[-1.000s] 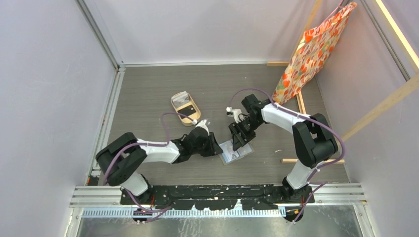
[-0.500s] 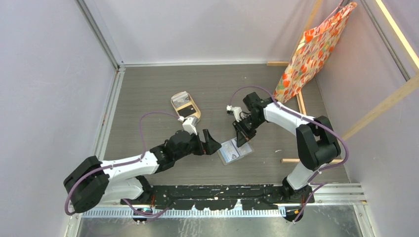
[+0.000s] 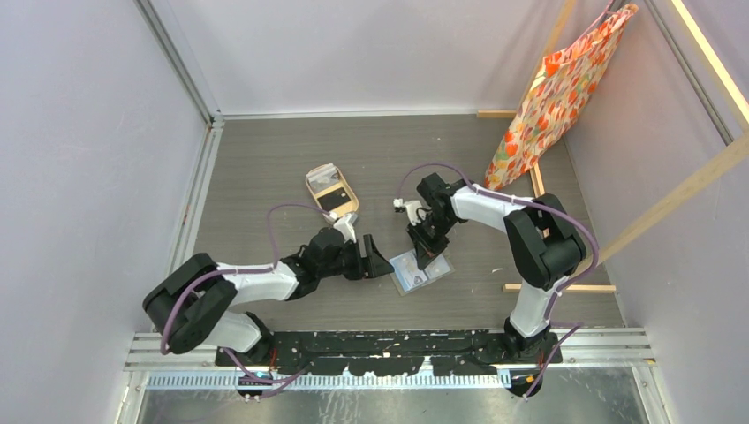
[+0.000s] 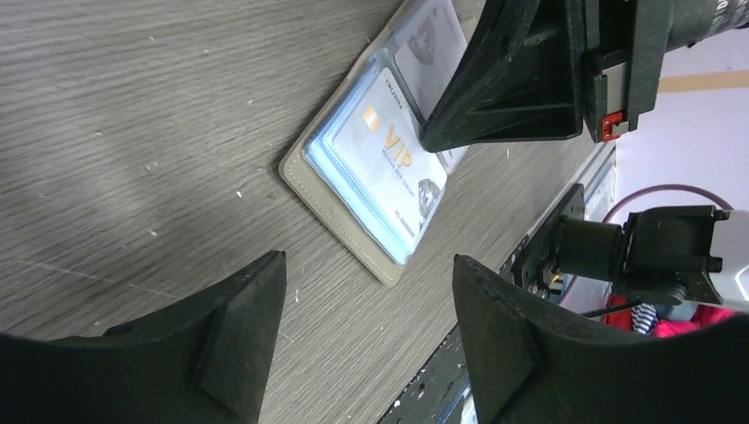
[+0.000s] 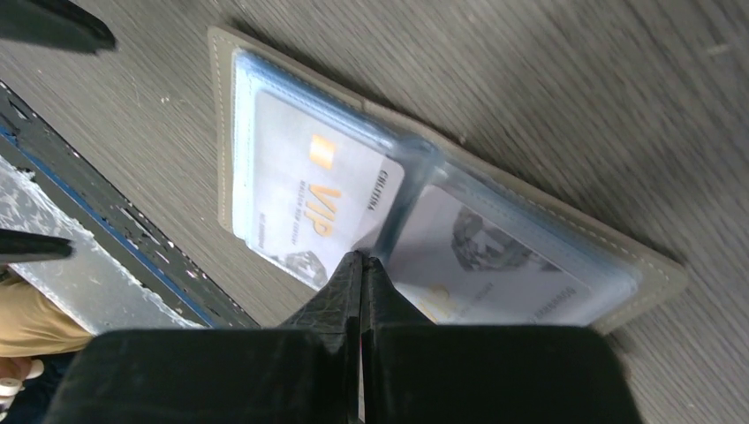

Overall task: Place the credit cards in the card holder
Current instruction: Insert the credit card into the card holder, then turn over the card slot in the card holder.

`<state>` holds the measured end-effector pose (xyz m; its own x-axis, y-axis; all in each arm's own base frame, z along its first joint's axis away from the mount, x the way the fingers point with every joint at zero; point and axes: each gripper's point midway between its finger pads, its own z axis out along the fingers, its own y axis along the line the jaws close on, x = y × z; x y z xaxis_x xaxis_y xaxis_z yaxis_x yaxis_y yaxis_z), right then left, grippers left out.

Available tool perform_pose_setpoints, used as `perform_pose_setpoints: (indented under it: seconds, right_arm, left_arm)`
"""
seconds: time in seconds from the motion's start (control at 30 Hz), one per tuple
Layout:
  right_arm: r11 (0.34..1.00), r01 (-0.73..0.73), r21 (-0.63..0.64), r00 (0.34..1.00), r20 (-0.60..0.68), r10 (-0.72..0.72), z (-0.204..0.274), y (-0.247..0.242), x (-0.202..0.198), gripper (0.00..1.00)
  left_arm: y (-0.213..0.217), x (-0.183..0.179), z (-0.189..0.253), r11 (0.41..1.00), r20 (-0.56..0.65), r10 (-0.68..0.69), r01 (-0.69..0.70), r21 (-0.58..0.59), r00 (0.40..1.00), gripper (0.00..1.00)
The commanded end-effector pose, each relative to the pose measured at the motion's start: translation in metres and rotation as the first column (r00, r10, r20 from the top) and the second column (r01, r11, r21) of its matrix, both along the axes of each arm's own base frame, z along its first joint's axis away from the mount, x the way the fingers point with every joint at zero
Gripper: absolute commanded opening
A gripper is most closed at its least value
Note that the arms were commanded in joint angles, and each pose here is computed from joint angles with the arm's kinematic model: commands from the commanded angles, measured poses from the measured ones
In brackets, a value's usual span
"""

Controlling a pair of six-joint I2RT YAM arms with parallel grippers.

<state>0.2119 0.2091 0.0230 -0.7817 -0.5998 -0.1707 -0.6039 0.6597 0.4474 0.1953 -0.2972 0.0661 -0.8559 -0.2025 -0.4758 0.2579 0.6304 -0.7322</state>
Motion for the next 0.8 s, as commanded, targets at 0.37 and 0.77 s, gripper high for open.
perform_pose_setpoints:
  seconds: [0.37,0.77]
  right_arm:
    - [0.989,-0.106,0.100,0.991,0.094,0.097,0.046,0.006,0.014,0.03]
    - [0.990,-0.061,0.130,0.997,-0.032,0.065,0.034,0.010,0.006,0.03]
  left_arm:
    - [-0.057,-0.011,0.019,0.973,-0.022,-0.101,0.094,-0.210,0.995,0.38]
    - [-0.054,-0.003,0.015,0.989,-0.008,-0.030,0.029,-0.145,1.000,0.40]
